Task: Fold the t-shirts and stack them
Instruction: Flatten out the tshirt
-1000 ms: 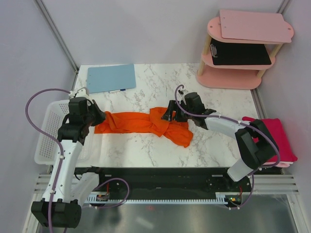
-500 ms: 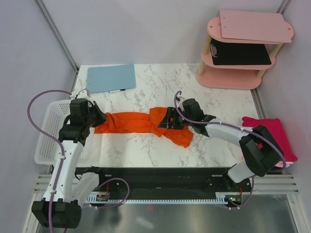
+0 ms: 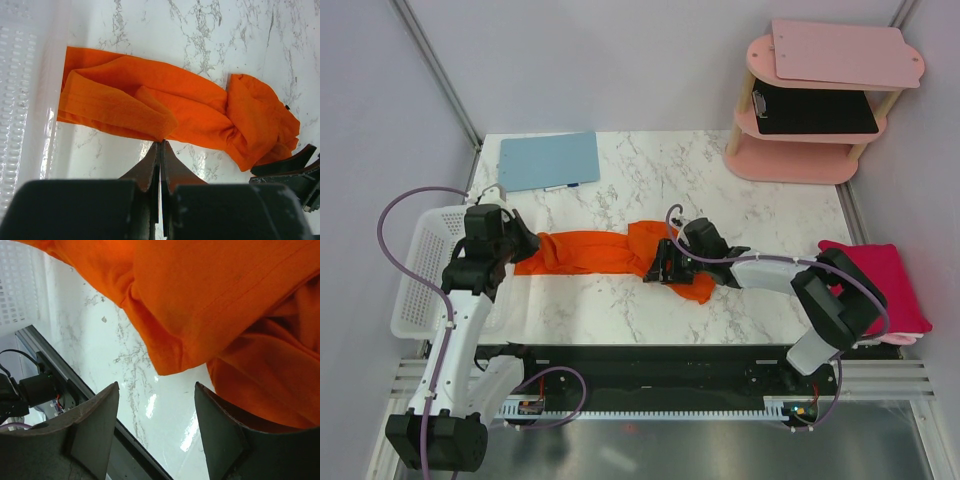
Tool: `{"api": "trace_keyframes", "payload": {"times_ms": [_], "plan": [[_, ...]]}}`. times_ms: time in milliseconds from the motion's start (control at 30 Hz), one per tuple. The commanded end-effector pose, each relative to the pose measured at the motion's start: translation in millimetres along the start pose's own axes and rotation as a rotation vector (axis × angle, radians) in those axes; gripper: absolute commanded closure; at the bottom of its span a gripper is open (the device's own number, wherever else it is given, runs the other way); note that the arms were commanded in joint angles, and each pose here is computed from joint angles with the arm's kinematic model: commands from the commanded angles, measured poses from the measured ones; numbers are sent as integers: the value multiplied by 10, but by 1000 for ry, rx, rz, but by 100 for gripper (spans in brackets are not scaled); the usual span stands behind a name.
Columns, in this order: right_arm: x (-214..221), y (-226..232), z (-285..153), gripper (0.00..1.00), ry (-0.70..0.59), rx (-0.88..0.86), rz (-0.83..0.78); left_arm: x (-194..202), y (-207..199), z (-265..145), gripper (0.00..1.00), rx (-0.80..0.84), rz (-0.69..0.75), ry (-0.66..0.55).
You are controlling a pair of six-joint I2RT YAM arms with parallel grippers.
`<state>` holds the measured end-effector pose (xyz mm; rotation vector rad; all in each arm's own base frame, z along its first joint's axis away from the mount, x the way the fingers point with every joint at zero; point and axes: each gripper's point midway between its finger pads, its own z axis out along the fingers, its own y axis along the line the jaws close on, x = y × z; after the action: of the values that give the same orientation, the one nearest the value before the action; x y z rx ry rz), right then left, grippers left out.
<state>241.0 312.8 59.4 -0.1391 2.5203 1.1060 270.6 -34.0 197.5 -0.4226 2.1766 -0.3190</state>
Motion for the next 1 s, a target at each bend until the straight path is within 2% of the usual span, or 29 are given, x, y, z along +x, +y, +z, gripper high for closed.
{"api": "trace_keyframes", "payload": {"times_ms": [0,133,300,400,433,467,533,600,667,733,767,800,833,867,900,933,967], "plan": [[-104,13,126,32,-44,-8,-9,-103,-48,-31,98,28,19,-47],[-178,-11,222,36,-65,-1,2,-96,-31,-25,98,21,23,-47],[-319,42,268,50,-125,-16,18,-74,-4,-10,98,10,25,-41],[-400,43,254,61,-169,0,20,-58,-3,9,98,11,27,-34],[-420,49,232,73,-182,2,20,-53,2,11,98,9,27,-33],[-434,64,223,79,-191,1,18,-49,2,21,98,10,26,-31],[-470,115,166,88,-208,-8,8,-29,12,28,98,8,28,-26],[-475,179,109,92,-209,-17,-16,-41,11,23,98,8,32,-30],[-538,259,-37,99,-236,-9,-38,-63,-2,6,98,12,38,-37],[-702,409,-266,100,-302,-7,-101,-118,-33,-28,98,23,43,-52],[-683,359,-346,100,-292,40,-116,-139,-41,-42,98,25,50,-58],[-810,322,-463,100,-346,100,-163,-156,-46,-60,98,25,53,-62],[-979,499,-698,100,-417,92,-202,-212,-80,-98,98,33,56,-74],[-1005,443,-832,100,-428,152,-220,-248,-93,-118,98,35,61,-83],[-1130,434,-1000,100,-493,207,-240,-269,-108,-136,98,39,64,-85],[-1308,610,-1305,100,-579,211,-294,-353,-150,-187,98,49,69,-108],[-1333,607,-1456,100,-597,247,-312,-387,-164,-205,98,52,74,-115]]}}
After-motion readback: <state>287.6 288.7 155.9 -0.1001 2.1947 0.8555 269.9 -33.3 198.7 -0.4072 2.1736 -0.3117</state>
